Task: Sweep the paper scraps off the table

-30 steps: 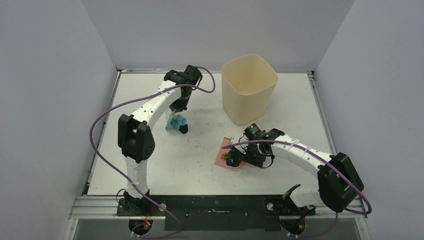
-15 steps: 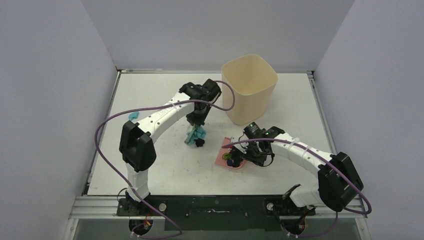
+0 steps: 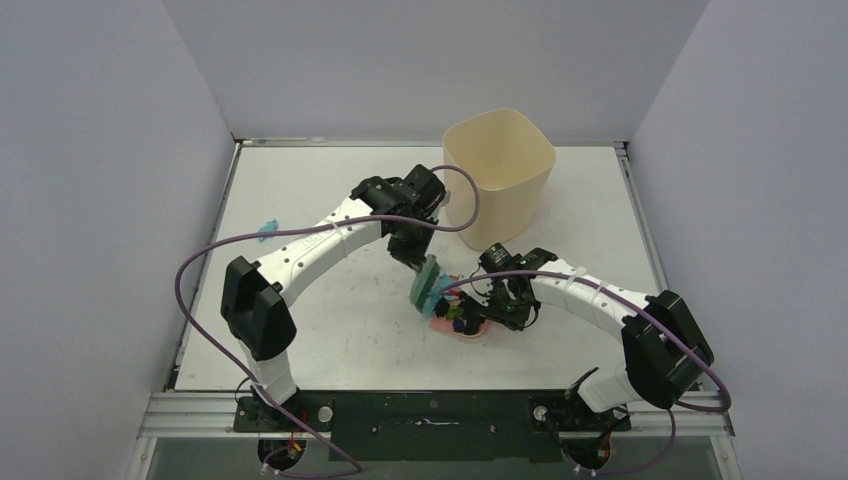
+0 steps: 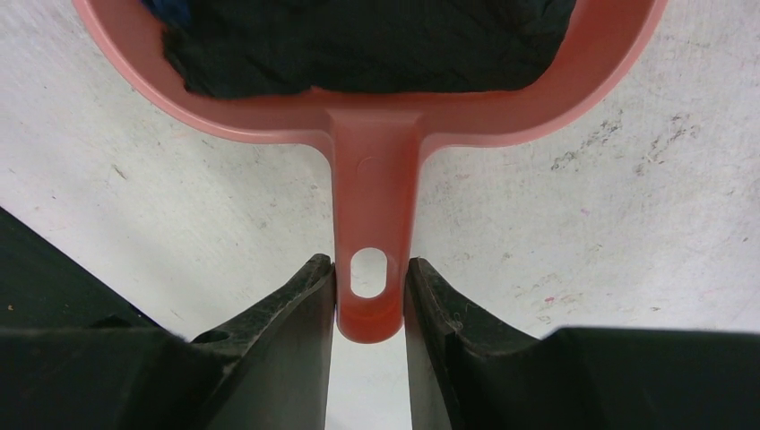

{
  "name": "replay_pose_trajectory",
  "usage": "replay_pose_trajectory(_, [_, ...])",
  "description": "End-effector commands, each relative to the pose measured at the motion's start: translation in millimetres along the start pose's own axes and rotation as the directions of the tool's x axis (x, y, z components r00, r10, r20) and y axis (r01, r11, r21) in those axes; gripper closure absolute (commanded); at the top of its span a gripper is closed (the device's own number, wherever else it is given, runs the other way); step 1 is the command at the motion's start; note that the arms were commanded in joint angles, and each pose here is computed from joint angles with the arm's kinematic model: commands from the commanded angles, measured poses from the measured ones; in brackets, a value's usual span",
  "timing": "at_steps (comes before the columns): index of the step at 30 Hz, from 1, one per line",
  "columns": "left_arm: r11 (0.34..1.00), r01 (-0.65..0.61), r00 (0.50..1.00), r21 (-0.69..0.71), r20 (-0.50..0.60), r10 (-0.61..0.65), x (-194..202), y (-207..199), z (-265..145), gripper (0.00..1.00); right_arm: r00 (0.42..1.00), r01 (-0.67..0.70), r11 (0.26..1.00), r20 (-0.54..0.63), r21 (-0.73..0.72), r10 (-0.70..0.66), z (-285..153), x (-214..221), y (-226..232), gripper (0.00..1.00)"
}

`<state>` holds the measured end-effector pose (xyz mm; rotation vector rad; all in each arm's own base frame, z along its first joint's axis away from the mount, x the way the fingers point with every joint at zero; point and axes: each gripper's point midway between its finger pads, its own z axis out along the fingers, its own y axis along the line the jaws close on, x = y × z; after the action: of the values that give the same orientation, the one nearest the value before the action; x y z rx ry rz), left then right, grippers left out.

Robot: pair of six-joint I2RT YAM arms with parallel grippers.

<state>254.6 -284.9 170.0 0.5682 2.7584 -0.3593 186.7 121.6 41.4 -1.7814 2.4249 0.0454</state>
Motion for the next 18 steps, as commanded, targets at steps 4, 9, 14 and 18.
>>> replay_pose_trajectory(4, [0.977,0.024,0.993,0.214,0.106,-0.048,-14,-38,-31,1.0,0.997,0.004,1.0,0.076,0.007,-0.004,0,-18,-2,0.91])
replay_pose_trajectory(9, [0.994,0.057,0.98,0.092,0.184,-0.073,-19,-13,-58,1.0,0.992,0.006,0.999,0.125,0.038,-0.011,-5,-23,-5,0.92])
replay_pose_trajectory(14, [0.994,0.109,0.954,0.001,0.281,-0.105,-19,10,-98,1.0,0.973,0.016,0.996,0.229,0.085,-0.035,-14,-33,-7,0.95])
replay_pose_trajectory(18, [0.985,0.162,0.921,-0.065,0.368,-0.127,-16,31,-130,1.0,0.955,0.017,0.993,0.293,0.118,-0.051,-20,-41,-10,0.95])
